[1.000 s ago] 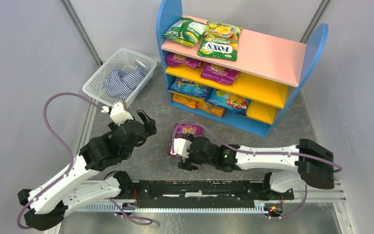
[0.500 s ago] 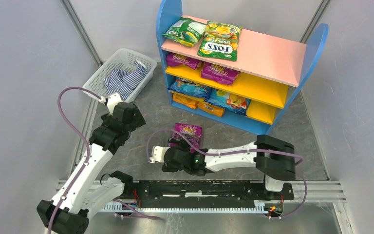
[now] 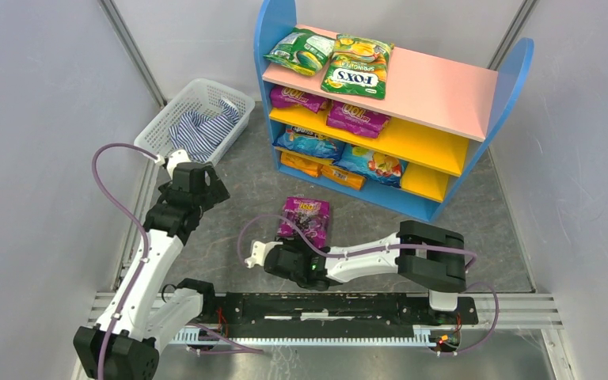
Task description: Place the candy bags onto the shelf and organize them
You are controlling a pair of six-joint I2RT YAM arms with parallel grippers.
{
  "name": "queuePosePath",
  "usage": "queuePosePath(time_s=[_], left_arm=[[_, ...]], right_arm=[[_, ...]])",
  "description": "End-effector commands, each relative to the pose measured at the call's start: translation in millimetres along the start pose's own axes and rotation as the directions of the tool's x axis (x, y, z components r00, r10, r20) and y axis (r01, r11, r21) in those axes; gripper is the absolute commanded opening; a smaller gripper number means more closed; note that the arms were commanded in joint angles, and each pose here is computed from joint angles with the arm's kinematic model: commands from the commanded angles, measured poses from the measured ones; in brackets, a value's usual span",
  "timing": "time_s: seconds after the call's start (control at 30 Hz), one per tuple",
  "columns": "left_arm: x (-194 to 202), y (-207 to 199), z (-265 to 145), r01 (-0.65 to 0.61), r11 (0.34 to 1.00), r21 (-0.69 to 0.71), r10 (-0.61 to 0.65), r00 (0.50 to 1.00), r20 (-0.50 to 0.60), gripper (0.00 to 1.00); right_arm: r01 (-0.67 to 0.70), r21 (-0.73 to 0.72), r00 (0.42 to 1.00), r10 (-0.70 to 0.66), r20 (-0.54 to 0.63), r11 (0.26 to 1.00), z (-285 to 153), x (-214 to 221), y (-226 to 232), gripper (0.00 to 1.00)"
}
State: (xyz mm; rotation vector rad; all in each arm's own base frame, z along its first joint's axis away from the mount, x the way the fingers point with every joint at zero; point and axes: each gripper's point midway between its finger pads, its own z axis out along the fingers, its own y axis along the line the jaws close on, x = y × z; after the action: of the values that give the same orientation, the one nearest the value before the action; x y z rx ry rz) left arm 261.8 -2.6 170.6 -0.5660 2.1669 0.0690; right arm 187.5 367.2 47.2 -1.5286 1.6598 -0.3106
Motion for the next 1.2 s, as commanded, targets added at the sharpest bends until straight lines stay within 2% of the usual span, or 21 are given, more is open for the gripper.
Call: queuePosePath(time_s=[0.0,0.2,0.47,0.8,1.07,1.17], left_arm=[[-8,-8,1,-0.033,0.998,0.046,0.032,0.999,0.023,1.00],[-9,-7,-1,-0.026,0.998,0.049,0.024,0.999,0.033,1.00],[-11,-11,-5,-0.022,0.997,0.081,0.018,0.999,0.041,1.00],[-13,-16,-11,-0.018,0.992,0.126,0.011,0.998,0.057,1.00],[-15,-20,-17,-0.017,0.987,0.159,0.006,0.998,0.068,1.00],[-15,-21,-18,-0.016,0.986,0.169,0.004,0.997,0.071,1.00]], right_arm=[[-0.083,0.043,0.994,0.080,0.070,0.996,-14,-10,-19,0.36],[-0.134,0.070,0.984,0.124,0.131,0.989,-50,-18,-55,0.16],[-0.127,0.226,0.981,0.089,0.173,0.966,-122,-12,-143,0.00],[-0.035,0.431,0.994,-0.013,0.109,0.901,-226,15,-252,0.00],[0.118,0.552,0.989,-0.146,0.006,0.825,-278,53,-301,0.00],[0.137,0.596,0.990,-0.137,-0.046,0.792,-288,68,-315,0.00]])
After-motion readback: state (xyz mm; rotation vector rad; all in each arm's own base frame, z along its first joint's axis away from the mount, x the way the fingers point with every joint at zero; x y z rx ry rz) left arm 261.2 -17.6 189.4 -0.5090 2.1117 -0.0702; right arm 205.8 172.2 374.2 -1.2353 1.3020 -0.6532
